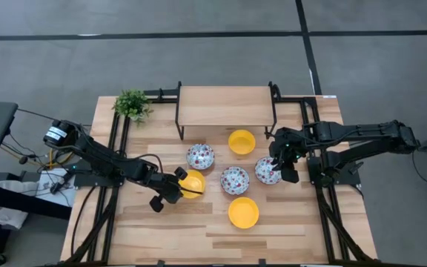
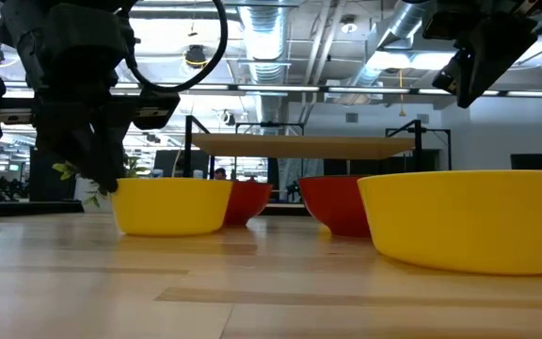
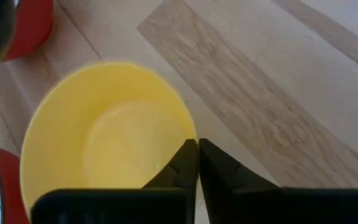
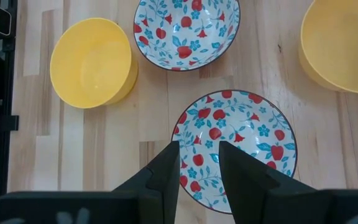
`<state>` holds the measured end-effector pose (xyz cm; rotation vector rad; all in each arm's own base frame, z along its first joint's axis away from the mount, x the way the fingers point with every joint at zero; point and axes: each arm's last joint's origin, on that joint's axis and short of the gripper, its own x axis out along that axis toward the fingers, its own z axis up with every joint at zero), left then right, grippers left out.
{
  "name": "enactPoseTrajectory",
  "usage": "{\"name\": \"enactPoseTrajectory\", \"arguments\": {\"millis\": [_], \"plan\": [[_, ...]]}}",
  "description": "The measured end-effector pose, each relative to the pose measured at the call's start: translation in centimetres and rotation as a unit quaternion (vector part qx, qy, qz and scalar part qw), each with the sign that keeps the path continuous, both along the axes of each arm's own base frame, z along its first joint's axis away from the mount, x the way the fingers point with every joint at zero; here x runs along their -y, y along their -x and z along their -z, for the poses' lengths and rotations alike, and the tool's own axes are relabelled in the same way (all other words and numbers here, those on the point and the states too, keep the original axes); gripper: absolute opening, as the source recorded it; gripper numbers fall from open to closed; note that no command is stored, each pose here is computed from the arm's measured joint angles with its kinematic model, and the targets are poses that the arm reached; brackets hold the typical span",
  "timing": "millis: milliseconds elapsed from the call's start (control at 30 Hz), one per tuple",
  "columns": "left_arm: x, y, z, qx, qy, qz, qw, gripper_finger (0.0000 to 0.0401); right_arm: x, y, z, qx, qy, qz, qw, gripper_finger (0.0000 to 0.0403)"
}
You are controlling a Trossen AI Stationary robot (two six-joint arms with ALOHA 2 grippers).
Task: Pick & Place Mini bowls
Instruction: Put the left yellow bowl on the shelf
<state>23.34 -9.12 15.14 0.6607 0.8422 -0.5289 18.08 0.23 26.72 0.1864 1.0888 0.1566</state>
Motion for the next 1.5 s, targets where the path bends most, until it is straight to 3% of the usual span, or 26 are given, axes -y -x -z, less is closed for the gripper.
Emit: {"name": "enactPoseTrajectory", "arguments": {"millis": [467, 900, 1200, 1500], "plan": [[0.0, 0.0, -0.7, 0.019, 0.005, -0.006, 1.000, 0.0008, 0.0, 0.0, 0.0, 0.002, 0.000, 0.000, 1.000, 0.0102], [-0.9, 1.8, -6.1, 0.144, 0.021, -0.050, 0.988, 0.0009, 0.0, -1.2, -0.7, 0.072, 0.001, -0.001, 0.997, 0.0102], [-1.5, 2.1, -7.2, 0.184, -0.026, -0.094, 0.978, 0.0010, 0.3, -3.2, -2.3, 0.206, 0.030, -0.025, 0.978, 0.0102], [-3.5, -0.1, -11.6, 0.235, -0.026, -0.164, 0.958, 0.0010, 1.7, -7.3, -4.7, 0.176, 0.055, -0.007, 0.983, 0.0102]]}}
